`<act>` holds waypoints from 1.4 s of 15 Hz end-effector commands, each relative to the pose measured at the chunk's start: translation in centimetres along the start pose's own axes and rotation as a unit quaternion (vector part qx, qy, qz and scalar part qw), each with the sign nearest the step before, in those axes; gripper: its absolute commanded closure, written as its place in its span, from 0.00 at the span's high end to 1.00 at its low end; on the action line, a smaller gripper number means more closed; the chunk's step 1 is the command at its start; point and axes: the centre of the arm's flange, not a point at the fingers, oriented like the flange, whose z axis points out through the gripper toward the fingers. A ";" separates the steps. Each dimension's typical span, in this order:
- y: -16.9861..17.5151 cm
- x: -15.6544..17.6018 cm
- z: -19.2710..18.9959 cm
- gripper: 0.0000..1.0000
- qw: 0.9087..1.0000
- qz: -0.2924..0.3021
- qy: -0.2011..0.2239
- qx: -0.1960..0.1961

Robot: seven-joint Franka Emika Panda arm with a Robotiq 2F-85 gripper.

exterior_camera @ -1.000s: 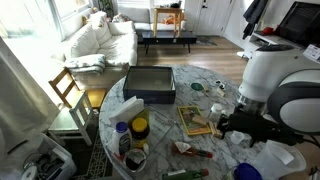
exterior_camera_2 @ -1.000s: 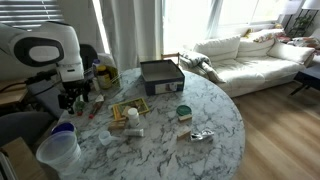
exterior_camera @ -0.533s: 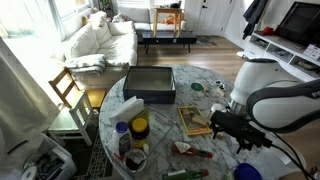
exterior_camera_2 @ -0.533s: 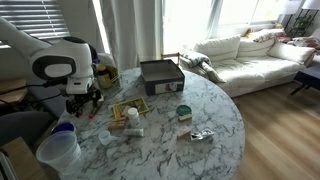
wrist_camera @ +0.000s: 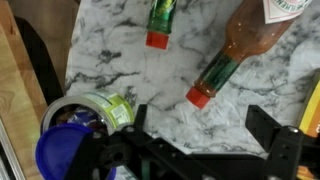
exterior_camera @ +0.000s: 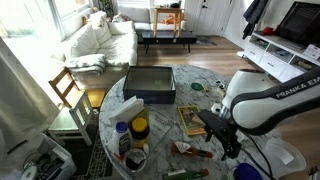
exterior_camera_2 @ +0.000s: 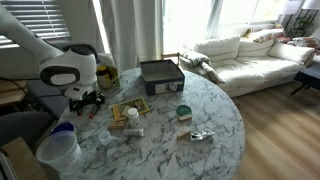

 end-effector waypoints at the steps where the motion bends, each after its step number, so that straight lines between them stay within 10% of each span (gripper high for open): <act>1: -0.6 -1.1 2.1 1.00 0.997 0.065 -0.027 0.018; 5: -0.9 -1.2 3.2 0.91 0.994 0.095 -0.027 0.040; 14: -1.5 -1.0 4.6 0.10 0.988 0.140 -0.014 0.067; 21: -2.3 -0.5 3.7 0.08 0.978 0.191 -0.007 0.087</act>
